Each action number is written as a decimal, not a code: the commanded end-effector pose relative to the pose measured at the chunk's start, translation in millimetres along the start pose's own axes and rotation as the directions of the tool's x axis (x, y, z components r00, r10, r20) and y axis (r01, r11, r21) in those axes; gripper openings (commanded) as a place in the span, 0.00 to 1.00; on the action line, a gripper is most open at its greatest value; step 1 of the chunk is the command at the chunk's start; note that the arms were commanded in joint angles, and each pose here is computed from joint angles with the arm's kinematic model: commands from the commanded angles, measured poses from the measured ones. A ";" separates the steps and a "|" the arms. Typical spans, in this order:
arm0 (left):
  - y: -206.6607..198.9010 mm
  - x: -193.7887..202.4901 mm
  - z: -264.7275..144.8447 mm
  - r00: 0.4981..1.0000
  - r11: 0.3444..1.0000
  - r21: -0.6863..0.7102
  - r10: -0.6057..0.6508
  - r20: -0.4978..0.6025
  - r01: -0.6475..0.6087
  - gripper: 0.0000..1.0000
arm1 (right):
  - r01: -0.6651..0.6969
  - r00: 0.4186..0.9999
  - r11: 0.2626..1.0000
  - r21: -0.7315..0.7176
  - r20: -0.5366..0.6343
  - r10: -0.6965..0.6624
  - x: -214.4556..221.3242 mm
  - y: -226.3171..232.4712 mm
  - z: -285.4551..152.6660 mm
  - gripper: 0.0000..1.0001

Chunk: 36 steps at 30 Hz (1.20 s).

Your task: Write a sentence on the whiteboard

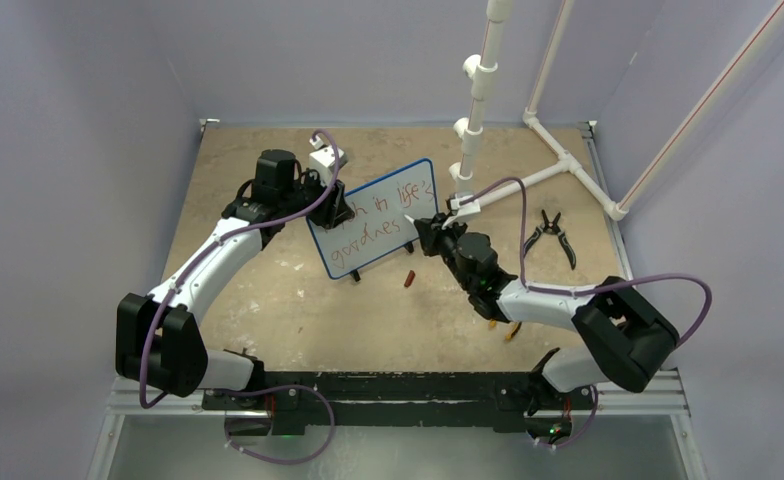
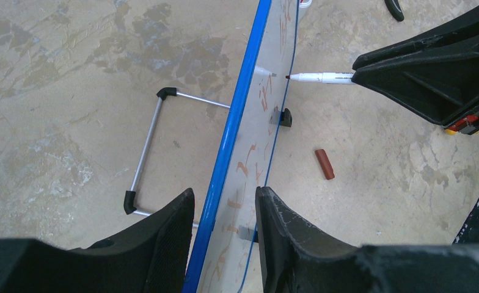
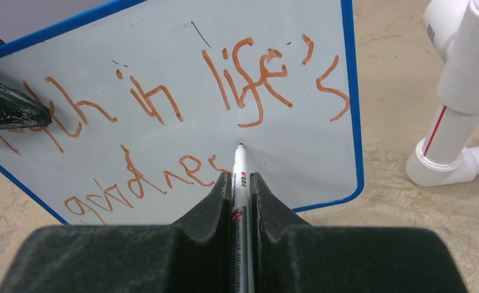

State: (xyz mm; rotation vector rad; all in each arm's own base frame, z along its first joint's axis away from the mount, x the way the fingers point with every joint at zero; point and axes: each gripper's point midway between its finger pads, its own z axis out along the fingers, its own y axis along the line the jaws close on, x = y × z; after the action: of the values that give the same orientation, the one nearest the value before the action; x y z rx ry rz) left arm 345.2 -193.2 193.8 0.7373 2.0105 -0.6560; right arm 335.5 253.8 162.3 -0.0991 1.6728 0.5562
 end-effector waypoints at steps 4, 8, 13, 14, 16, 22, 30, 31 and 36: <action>-5.1 -14.1 -5.9 0.997 0.998 0.017 0.054 0.054 -0.055 0.00 | -0.002 0.998 1.000 -0.017 0.065 0.003 -22.6 9.3 15.5 0.00; -5.6 -14.0 -5.7 0.997 0.998 0.019 0.055 0.054 -0.056 0.00 | -0.001 0.999 1.000 -0.030 0.053 0.002 -17.8 10.7 15.6 0.00; -5.1 -14.6 -5.8 0.997 0.998 0.018 0.055 0.055 -0.056 0.00 | -0.002 1.000 0.999 -0.040 0.029 0.003 -6.9 9.3 10.5 0.00; -5.3 -14.1 -5.7 0.997 0.998 0.018 0.054 0.054 -0.055 0.00 | -0.006 1.000 0.999 -0.039 0.021 0.007 -3.6 8.3 9.1 0.00; -5.1 -14.2 -5.5 0.997 0.998 0.018 0.053 0.054 -0.054 0.00 | -0.010 1.000 0.999 -0.037 0.007 0.011 2.2 6.6 6.3 0.00; -5.0 -13.9 -5.1 0.997 0.998 0.018 0.052 0.053 -0.053 0.00 | -0.011 1.000 0.999 -0.039 -0.012 0.011 9.1 5.7 3.9 0.00; -5.0 -13.8 -5.2 0.997 0.998 0.017 0.053 0.052 -0.054 0.00 | -0.034 0.998 0.999 0.039 -0.048 0.036 18.8 -7.1 5.5 0.00; -4.8 -14.1 -5.5 0.997 0.998 0.016 0.053 0.053 -0.054 0.00 | -0.030 0.998 0.998 0.052 -0.052 0.032 19.9 -9.7 6.0 0.00; -5.1 -14.1 -5.8 0.997 0.998 0.016 0.054 0.054 -0.055 0.00 | -0.023 0.998 0.997 0.073 -0.061 0.028 23.3 -13.5 6.8 0.00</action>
State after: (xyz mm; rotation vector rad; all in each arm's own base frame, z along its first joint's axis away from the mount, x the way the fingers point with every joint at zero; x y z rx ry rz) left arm 345.8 -193.3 194.0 0.7373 2.0066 -0.6553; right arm 335.9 253.7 135.1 -0.0902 1.7496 0.5403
